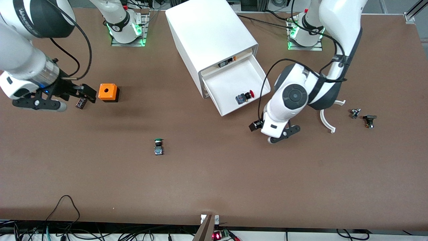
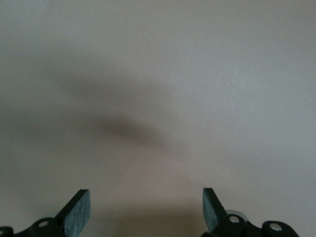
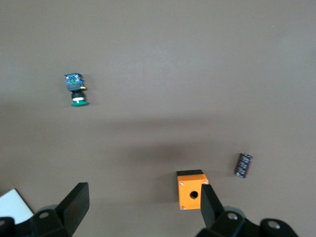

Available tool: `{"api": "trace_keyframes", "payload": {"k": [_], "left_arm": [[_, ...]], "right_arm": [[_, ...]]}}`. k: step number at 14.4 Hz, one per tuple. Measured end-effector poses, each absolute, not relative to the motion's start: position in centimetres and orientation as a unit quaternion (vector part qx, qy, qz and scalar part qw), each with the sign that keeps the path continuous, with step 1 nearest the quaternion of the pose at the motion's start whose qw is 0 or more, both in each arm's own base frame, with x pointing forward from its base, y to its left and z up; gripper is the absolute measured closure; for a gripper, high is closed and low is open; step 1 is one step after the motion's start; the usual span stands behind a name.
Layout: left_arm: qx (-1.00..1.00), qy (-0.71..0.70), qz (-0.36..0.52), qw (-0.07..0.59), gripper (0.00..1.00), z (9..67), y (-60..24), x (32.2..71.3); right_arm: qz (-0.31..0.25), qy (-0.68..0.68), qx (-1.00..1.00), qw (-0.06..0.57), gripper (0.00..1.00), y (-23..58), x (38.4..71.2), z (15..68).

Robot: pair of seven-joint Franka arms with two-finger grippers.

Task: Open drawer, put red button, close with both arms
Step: 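Push the drawer shut into the cabinet with the left gripper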

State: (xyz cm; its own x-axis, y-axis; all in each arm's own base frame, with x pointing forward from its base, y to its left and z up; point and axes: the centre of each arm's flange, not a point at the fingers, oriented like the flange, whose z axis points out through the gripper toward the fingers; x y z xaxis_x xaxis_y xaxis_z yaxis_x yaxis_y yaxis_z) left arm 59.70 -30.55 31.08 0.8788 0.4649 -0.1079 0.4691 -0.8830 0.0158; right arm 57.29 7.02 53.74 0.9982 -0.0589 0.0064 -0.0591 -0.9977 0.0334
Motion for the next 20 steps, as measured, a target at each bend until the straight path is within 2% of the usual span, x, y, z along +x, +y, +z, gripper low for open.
{"api": "trace_keyframes", "payload": {"k": [8,20], "left_arm": [[0.974,0.217,-0.067,0.004,0.0,29.7,-35.4,53.9],[0.982,0.166,-0.096,0.004,0.0,29.5,-40.4,47.5]], "right_arm": [[0.017,-0.046,0.999,-0.011,0.0,3.3,55.6,56.6],[0.022,-0.021,0.999,-0.018,0.0,5.7,55.7,59.0]]}}
